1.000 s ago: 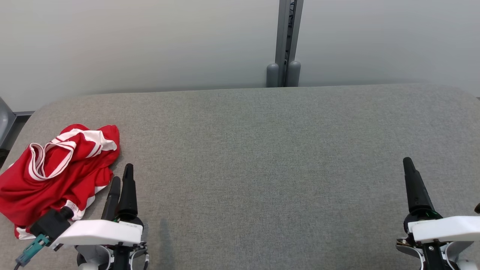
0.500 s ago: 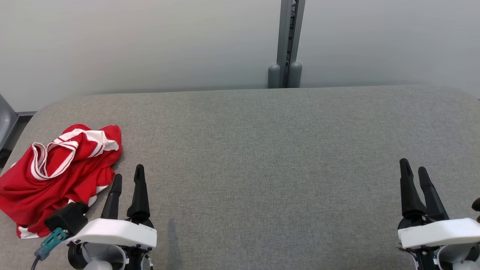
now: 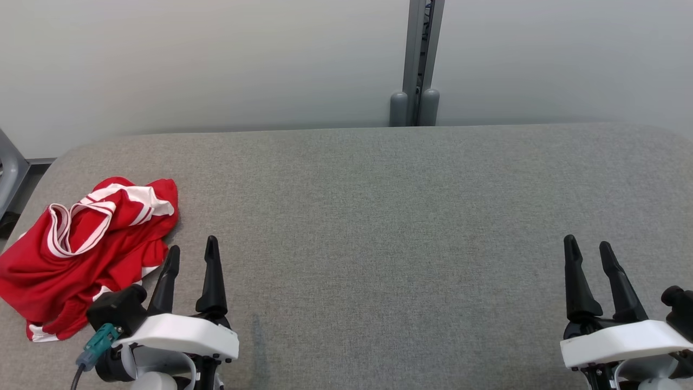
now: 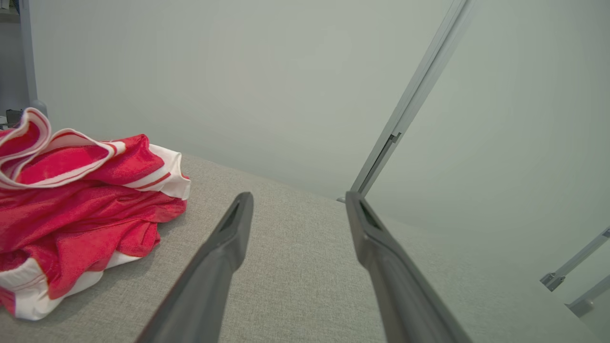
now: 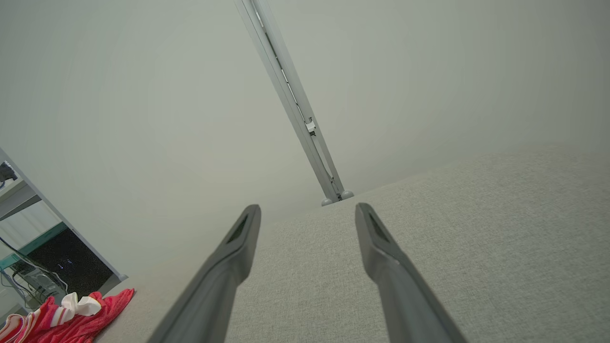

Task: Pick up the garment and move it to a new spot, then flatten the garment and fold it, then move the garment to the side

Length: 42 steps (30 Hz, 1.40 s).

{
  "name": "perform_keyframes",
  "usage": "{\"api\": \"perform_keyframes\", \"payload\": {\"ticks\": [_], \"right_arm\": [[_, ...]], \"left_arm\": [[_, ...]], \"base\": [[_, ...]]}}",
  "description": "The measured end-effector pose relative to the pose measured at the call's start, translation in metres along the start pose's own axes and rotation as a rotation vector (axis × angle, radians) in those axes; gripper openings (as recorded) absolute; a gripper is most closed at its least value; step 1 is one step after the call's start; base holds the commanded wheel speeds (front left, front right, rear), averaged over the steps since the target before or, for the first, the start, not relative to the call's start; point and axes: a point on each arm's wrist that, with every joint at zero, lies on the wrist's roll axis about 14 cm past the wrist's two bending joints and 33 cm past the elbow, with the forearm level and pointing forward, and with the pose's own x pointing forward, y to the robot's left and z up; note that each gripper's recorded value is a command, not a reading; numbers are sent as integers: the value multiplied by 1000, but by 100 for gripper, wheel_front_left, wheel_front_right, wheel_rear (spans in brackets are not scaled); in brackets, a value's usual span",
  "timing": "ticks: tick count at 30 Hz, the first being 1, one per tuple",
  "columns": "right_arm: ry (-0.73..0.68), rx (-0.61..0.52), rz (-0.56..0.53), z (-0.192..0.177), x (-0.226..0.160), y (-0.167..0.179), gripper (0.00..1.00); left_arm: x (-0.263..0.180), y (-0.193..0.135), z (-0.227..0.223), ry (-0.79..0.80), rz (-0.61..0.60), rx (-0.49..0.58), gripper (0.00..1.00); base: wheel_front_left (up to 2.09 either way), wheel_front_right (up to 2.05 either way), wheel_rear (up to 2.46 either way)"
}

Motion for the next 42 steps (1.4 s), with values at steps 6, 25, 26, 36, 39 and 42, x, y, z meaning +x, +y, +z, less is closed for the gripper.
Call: {"api": "perform_keyframes", "payload": {"ticks": [6,25,26,36,39,42], "right_arm": [[6,-58,13,-2,0,2,100],[39,-232,71,-8,-2,12,100],[38,-241,74,-7,-2,13,100],[15,-305,99,-4,-1,18,100],[11,-317,103,-3,-1,19,100],[3,-330,108,-2,0,20,100]], "left_arm": [[-1,-2,1,-11,-7,52,100],[-4,-12,8,-67,-36,216,100],[-5,-12,8,-69,-38,222,100],[-4,-18,12,-99,-54,295,100],[-3,-20,14,-110,-61,309,100],[-3,-20,14,-113,-58,318,100]], "base": [[0,0,0],[0,0,0],[0,0,0],[0,0,0],[0,0,0],[0,0,0]]}}
